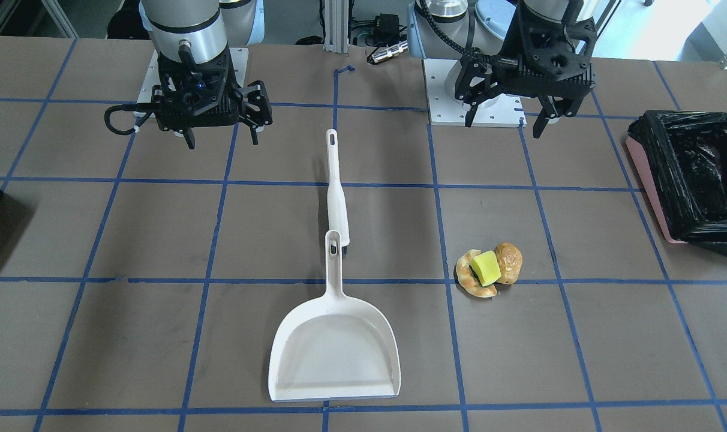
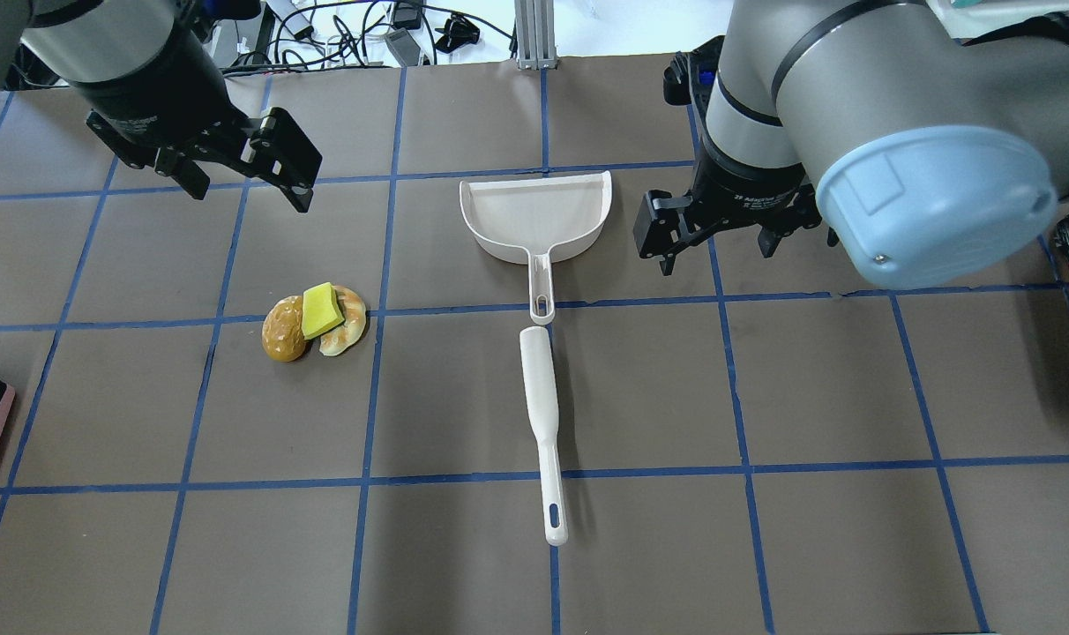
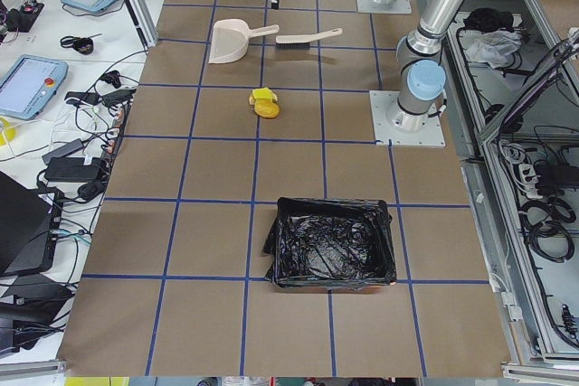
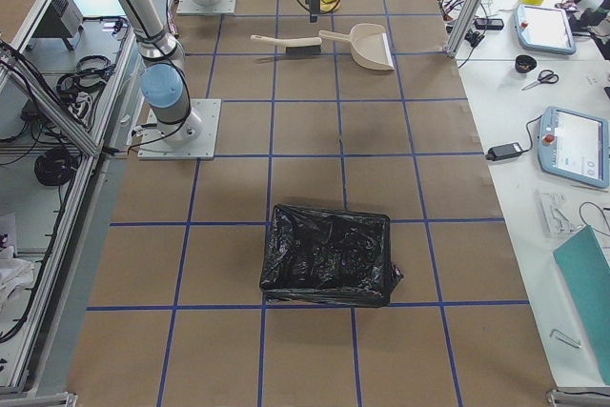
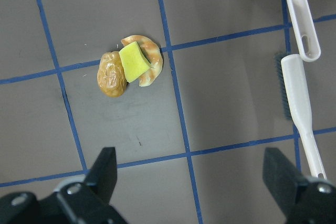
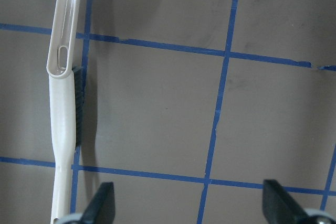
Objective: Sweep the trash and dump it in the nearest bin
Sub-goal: 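Reach the left gripper to the dustpan handle while the right reaches the brush handle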
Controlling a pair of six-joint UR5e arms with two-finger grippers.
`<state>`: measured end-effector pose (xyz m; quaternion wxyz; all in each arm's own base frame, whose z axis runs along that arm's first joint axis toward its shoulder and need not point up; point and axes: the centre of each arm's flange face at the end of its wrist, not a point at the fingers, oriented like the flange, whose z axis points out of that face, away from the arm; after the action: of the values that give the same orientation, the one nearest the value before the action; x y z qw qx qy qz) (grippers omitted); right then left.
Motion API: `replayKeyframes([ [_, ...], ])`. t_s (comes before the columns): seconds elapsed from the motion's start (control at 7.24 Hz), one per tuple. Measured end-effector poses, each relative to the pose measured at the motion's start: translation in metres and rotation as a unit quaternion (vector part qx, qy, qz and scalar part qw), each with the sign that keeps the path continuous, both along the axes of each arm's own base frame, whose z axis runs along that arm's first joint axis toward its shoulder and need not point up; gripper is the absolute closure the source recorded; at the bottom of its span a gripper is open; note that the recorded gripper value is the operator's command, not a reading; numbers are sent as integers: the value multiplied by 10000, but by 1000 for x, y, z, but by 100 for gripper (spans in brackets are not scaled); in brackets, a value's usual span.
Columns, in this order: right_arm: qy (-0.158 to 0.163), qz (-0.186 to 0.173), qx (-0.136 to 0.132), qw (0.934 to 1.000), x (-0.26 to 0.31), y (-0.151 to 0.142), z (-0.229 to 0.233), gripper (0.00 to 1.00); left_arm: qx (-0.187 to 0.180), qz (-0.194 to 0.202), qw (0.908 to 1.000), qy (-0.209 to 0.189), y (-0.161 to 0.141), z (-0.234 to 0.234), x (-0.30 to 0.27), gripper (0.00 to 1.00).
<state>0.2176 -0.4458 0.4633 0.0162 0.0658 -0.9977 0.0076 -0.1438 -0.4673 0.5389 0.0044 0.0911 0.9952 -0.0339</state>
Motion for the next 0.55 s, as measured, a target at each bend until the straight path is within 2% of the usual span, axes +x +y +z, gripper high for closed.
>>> replayKeyframes([
  [0.55,2,5,3,10000,0,0,0,0,81,16,10000,40,0,-7,1,0],
])
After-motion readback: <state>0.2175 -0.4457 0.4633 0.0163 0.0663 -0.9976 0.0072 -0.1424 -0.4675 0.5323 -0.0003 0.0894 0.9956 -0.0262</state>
